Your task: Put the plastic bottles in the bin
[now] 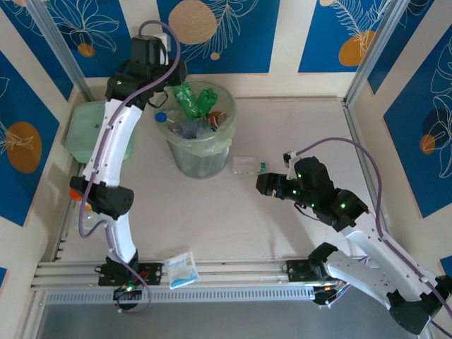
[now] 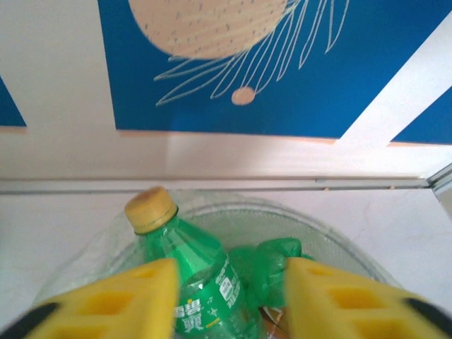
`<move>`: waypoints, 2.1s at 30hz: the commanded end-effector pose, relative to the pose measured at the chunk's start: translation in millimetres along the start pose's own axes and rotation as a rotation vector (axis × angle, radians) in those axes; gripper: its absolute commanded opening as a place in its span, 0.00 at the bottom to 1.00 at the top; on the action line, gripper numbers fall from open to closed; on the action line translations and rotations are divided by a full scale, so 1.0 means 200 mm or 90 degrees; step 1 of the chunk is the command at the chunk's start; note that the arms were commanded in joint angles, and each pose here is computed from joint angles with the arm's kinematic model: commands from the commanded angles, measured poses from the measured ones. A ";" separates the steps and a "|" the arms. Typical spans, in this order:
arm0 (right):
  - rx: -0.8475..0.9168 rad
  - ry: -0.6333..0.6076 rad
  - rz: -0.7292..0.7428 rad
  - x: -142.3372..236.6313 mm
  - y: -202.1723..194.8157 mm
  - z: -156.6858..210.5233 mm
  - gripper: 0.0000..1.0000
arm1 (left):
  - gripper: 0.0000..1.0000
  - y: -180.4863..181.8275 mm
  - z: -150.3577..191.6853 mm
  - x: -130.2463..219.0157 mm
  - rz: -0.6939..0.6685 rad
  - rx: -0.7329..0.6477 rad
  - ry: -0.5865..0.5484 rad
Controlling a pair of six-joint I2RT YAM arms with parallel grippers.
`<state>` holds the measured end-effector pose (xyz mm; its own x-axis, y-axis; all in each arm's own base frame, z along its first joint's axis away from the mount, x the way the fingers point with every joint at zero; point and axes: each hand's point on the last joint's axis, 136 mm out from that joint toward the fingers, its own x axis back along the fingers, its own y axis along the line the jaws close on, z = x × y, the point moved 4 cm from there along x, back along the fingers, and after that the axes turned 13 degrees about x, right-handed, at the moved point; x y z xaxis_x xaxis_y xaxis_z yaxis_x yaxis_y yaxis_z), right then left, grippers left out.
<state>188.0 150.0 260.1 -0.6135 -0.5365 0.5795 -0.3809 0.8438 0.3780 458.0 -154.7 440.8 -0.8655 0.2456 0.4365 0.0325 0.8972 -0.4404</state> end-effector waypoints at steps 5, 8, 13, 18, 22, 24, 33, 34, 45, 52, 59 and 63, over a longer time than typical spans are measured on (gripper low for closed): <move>-0.008 0.004 -0.003 -0.01 0.00 0.02 0.74 | 0.11 0.02 0.04 -0.17 0.057 0.065 0.058; -0.010 0.007 -0.001 -0.02 -0.01 0.01 0.74 | 0.09 0.01 0.09 -0.23 0.081 0.067 0.082; -0.011 0.010 -0.005 -0.03 0.00 0.00 0.74 | 0.08 0.02 0.12 -0.33 0.086 0.052 0.085; -0.012 0.009 -0.004 -0.02 0.00 -0.01 0.74 | 0.05 0.08 0.12 -0.39 0.062 0.049 0.080; -0.015 0.009 0.006 -0.02 -0.01 -0.02 0.74 | 0.02 0.14 0.17 -0.42 0.015 0.039 0.099; -0.020 0.006 0.018 -0.02 -0.02 -0.03 0.74 | 0.01 0.17 0.22 -0.44 0.002 0.035 0.118; -0.074 0.008 0.083 -0.01 -0.13 -0.04 0.73 | 0.00 0.21 0.37 -0.46 0.008 0.044 0.175; -0.081 0.013 0.091 -0.01 -0.15 -0.04 0.73 | 0.00 0.20 0.38 -0.45 0.009 0.043 0.177; -0.170 0.048 0.130 -0.11 -0.29 -0.09 0.79 | 0.10 0.02 0.16 -0.15 0.096 0.063 0.093; -0.223 0.089 0.112 -0.28 -0.40 -0.18 0.83 | 0.26 -0.10 -0.02 0.13 0.160 0.077 0.033; -0.283 0.132 0.035 -0.51 -0.57 -0.31 0.86 | 0.32 -0.12 0.06 0.40 0.203 0.070 0.057; -0.279 0.163 0.026 -0.65 -0.63 -0.36 0.85 | 0.34 -0.03 0.30 0.54 0.202 0.060 0.105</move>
<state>353.4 98.4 183.9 -0.4403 -0.4512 0.7762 0.0829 0.8404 0.5355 360.5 -151.2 466.9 -0.7833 0.5223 0.3371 0.2192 0.7395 -0.6364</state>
